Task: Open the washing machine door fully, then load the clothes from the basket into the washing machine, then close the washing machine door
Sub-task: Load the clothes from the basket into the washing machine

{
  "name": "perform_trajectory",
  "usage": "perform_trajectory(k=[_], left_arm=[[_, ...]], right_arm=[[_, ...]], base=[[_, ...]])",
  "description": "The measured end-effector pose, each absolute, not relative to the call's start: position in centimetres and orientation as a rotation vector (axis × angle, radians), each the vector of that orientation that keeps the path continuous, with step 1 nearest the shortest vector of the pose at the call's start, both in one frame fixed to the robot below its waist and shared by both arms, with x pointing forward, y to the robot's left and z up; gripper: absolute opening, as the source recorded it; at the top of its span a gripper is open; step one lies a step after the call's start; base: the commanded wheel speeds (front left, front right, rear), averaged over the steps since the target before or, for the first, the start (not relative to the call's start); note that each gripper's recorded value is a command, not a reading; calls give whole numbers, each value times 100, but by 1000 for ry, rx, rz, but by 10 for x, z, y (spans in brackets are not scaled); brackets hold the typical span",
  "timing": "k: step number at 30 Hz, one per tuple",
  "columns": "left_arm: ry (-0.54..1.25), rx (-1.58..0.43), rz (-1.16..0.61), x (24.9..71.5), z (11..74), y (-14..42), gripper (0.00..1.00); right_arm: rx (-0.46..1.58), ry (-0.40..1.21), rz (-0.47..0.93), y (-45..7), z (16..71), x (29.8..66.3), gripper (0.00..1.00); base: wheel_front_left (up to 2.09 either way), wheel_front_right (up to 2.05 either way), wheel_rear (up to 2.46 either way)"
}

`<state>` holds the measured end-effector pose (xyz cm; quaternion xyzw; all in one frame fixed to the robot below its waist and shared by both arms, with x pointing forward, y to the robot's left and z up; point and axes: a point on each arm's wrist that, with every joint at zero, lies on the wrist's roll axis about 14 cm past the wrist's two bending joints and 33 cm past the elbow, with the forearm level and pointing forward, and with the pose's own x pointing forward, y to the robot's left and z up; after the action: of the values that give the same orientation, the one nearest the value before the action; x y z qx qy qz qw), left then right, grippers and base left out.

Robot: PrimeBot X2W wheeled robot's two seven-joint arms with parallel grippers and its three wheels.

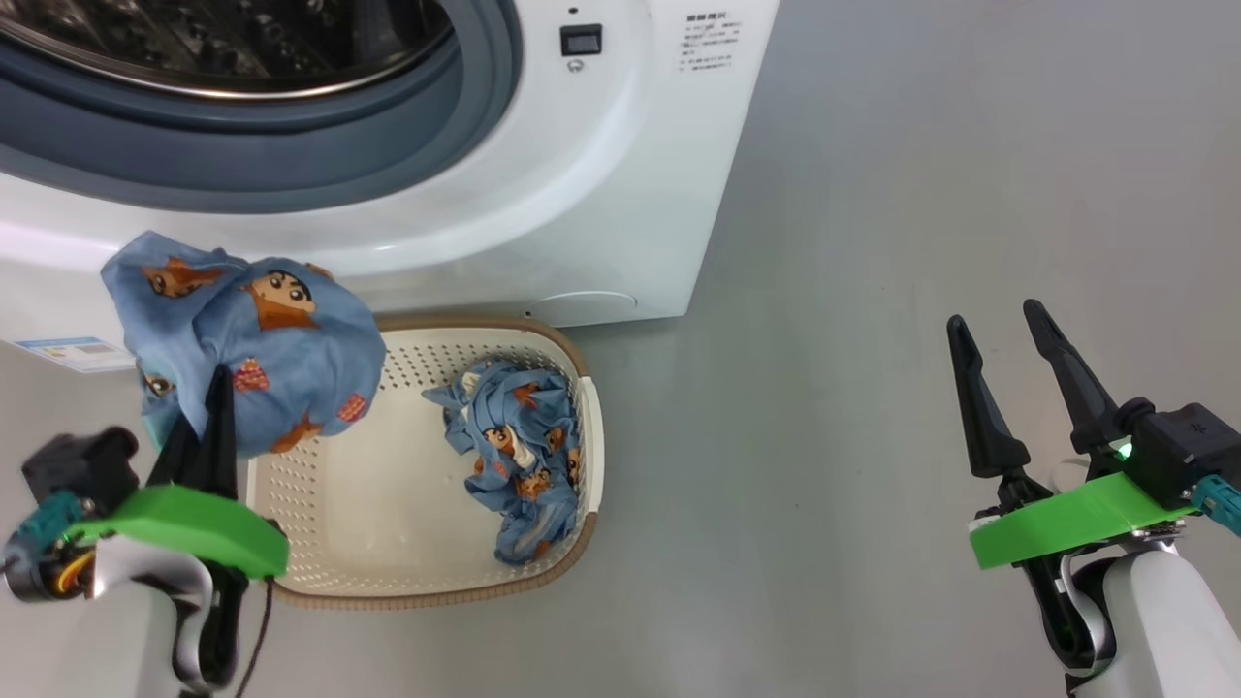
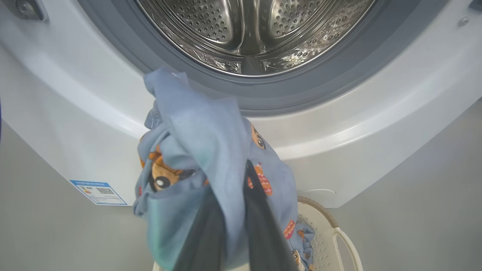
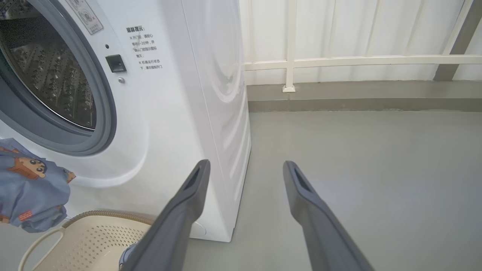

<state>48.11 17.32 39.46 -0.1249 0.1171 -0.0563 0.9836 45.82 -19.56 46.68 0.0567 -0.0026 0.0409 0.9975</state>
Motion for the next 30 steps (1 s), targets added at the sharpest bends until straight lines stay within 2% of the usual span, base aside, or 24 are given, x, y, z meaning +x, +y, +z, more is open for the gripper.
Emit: perform_trajectory(k=[17,30], left_arm=[[17,-219,-25,415,465,195,0],[-27,-217,43,391,479,210,0]], right_arm=[[110,-6,78,-198,474,433,100],[110,-14,83,-197,476,435,100]], base=[[0,0,0],[0,0,0]])
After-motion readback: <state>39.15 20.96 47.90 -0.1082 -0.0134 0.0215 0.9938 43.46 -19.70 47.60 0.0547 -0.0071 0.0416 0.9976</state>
